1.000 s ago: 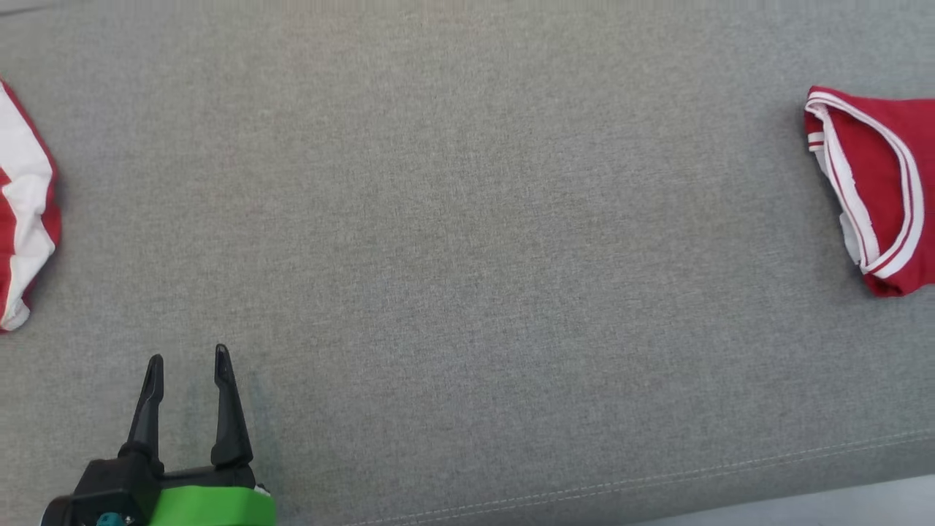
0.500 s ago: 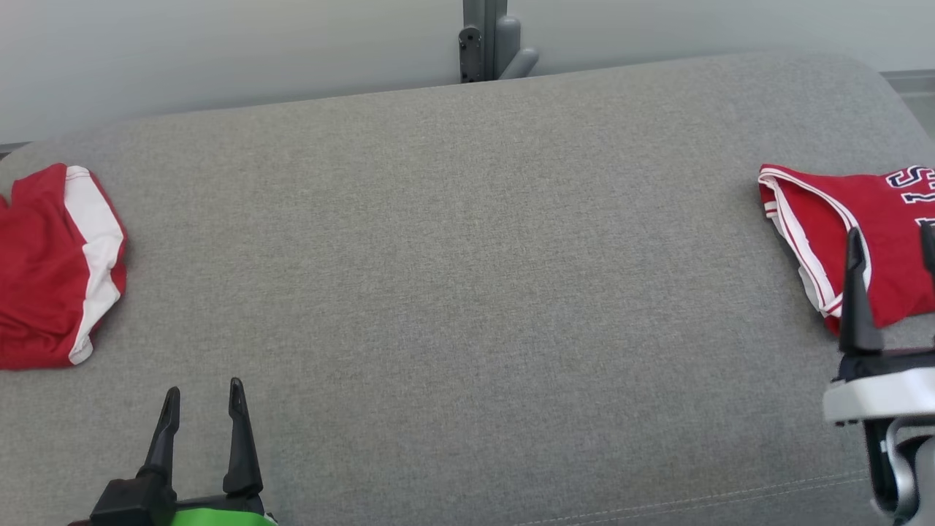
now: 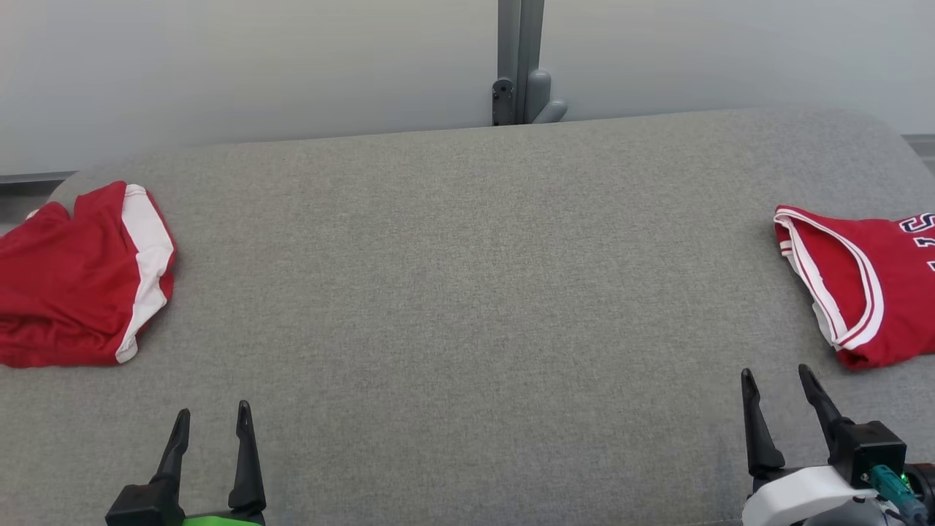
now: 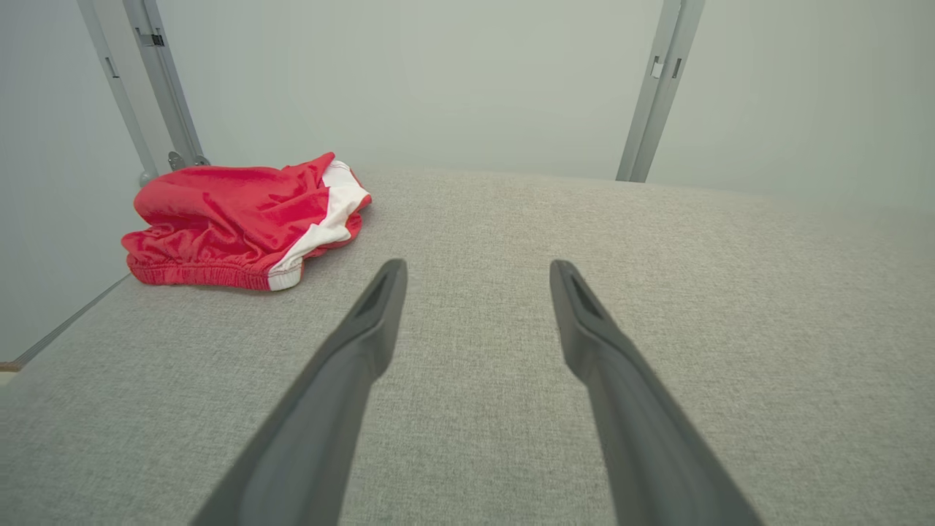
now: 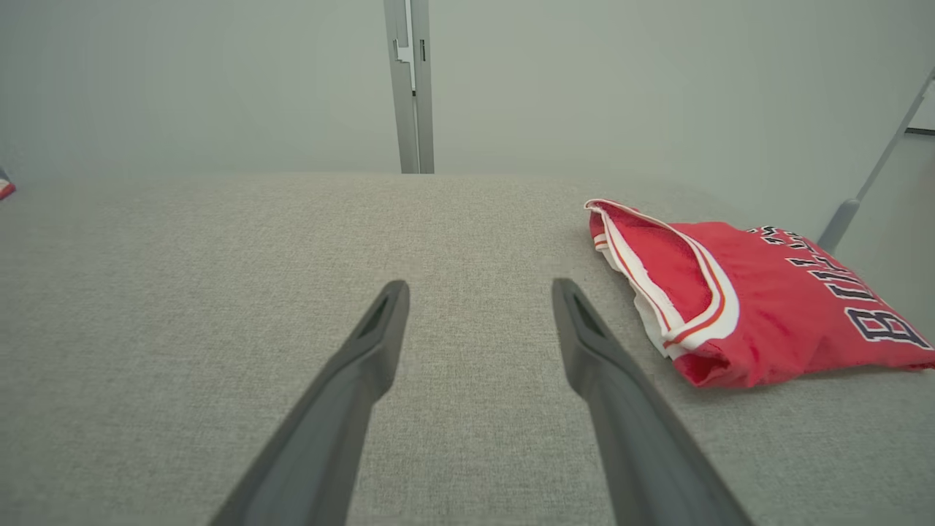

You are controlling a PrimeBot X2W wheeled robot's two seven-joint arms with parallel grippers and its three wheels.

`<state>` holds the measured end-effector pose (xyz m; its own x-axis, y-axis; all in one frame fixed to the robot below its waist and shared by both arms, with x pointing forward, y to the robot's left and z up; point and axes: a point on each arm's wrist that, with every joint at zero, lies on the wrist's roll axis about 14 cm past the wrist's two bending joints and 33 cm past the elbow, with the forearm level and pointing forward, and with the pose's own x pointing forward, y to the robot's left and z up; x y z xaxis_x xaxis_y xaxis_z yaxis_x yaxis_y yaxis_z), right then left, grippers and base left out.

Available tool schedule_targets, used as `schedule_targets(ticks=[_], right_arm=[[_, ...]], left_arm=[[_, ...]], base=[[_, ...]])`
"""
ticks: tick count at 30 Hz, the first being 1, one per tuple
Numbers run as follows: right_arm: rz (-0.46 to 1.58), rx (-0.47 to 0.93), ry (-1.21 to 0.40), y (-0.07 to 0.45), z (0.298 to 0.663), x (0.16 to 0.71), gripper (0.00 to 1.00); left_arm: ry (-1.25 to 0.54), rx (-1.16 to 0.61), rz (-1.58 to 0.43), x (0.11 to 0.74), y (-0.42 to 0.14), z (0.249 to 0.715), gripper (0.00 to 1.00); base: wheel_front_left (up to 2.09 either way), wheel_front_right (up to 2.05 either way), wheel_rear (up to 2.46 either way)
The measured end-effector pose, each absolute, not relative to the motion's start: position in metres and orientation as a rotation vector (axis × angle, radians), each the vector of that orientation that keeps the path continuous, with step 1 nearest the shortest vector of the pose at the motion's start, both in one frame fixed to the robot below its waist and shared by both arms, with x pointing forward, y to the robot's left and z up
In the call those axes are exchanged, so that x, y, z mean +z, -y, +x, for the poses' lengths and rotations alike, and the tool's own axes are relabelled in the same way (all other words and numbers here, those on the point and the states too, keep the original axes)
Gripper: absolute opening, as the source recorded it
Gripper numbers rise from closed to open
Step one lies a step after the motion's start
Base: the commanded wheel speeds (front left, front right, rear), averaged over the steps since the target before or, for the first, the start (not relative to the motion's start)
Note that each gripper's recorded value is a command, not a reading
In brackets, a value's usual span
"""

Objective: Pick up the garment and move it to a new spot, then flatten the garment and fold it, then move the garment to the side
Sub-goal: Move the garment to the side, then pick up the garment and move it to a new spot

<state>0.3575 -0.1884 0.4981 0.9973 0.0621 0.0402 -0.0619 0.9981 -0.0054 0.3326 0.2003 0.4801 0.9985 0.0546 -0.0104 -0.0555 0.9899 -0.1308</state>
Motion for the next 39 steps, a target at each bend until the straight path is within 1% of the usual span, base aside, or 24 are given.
schedule_targets(ticks=[6, 20, 26, 32, 39], right_arm=[[0.015, 0.061, -0.011, 0.185, 0.353, 0.481, 1.0], [0.027, 0.064, -0.008, 0.183, 0.355, 0.482, 1.0], [0.038, 0.093, -0.001, 0.172, 0.361, 0.484, 1.0], [0.041, 0.183, -0.005, 0.142, 0.371, 0.484, 1.0], [0.044, 0.35, -0.001, 0.085, 0.385, 0.486, 1.0]], left_arm=[[-0.004, 0.065, -0.135, 0.48, -0.204, 0.328, 1.0], [-0.005, 0.074, -0.136, 0.48, -0.208, 0.325, 1.0], [-0.002, 0.099, -0.137, 0.48, -0.215, 0.32, 1.0], [0.021, 0.175, -0.144, 0.485, -0.236, 0.307, 1.0], [0.028, 0.31, -0.15, 0.484, -0.27, 0.274, 1.0]], base=[[0.0, 0.0, 0.0], [0.0, 0.0, 0.0], [0.0, 0.0, 0.0], [0.0, 0.0, 0.0], [0.0, 0.0, 0.0]])
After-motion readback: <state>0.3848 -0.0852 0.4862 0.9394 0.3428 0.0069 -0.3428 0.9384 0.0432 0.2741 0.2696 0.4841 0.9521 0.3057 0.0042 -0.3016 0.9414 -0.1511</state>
